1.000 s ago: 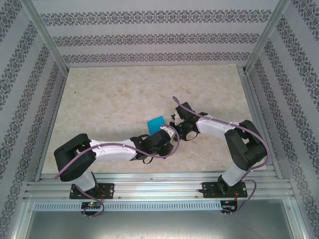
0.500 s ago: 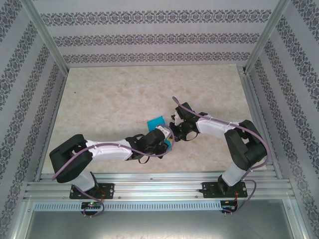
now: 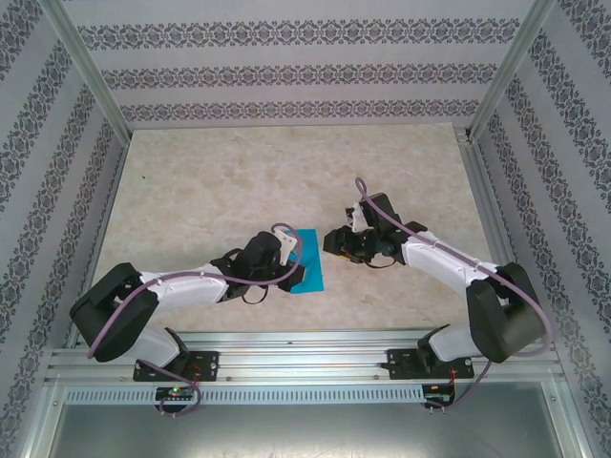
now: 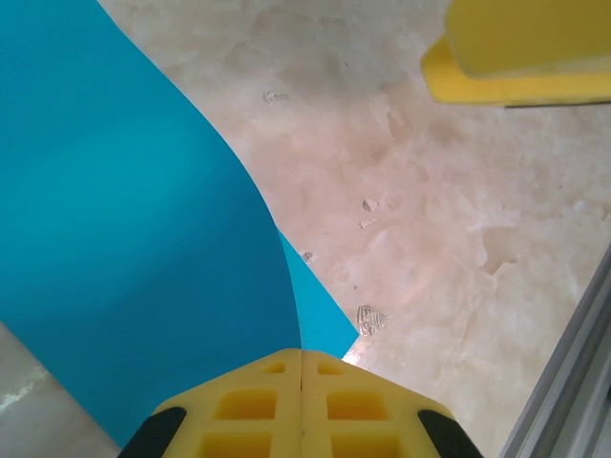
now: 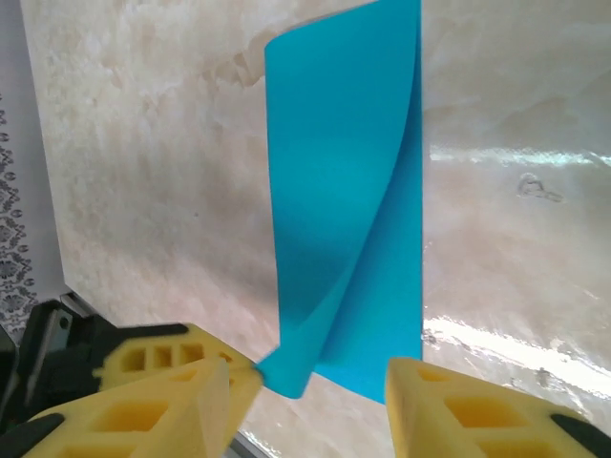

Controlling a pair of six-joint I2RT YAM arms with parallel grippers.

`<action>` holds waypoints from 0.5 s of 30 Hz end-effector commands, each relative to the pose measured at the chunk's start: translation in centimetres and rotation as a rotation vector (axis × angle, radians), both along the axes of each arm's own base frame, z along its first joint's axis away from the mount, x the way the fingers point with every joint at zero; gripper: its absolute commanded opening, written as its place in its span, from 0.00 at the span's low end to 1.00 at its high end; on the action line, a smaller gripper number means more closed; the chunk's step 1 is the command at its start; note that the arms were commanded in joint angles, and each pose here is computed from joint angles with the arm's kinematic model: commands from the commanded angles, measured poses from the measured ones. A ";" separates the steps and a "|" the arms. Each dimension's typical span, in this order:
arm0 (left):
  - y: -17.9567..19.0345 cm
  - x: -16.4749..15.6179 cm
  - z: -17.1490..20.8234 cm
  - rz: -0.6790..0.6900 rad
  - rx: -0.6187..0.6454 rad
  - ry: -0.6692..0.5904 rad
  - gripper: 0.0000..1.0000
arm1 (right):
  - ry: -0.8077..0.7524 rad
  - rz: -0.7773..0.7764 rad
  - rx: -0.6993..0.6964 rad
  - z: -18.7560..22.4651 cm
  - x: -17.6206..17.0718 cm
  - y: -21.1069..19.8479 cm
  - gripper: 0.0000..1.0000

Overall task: Fold a paper plane with a square sheet of paper (fold left side to right side)
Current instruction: Fold the triangle a second time at the center of the table.

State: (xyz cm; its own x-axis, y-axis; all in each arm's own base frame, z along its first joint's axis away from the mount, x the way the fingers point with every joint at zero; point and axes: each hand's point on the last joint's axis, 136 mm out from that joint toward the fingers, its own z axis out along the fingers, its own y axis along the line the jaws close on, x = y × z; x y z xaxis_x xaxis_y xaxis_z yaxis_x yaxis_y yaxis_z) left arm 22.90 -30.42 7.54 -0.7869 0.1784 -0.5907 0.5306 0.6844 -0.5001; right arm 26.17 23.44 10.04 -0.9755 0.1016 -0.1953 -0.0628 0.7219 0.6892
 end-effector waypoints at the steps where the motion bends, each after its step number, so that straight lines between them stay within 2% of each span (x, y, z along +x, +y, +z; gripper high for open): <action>1: -0.6 0.2 1.8 -0.035 -0.096 -0.003 0.00 | -0.047 0.029 0.014 -0.9 -0.8 0.3 0.39; 11: 1.8 1.1 0.8 -0.008 -0.069 0.037 0.00 | 0.000 0.084 0.046 -4.3 -3.9 3.4 0.12; 15: 2.4 1.1 0.3 -0.010 -0.048 0.057 0.00 | 0.028 0.099 0.040 -5.6 -4.6 4.4 0.09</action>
State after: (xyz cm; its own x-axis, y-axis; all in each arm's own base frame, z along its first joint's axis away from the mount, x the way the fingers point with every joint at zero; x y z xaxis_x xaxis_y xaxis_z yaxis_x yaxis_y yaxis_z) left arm 24.30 -28.46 7.54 -0.8259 0.1351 -0.5475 0.4839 0.6683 -0.5651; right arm 21.29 27.14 4.80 -0.9891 -0.0037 -0.1472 -0.1080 0.6983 0.7076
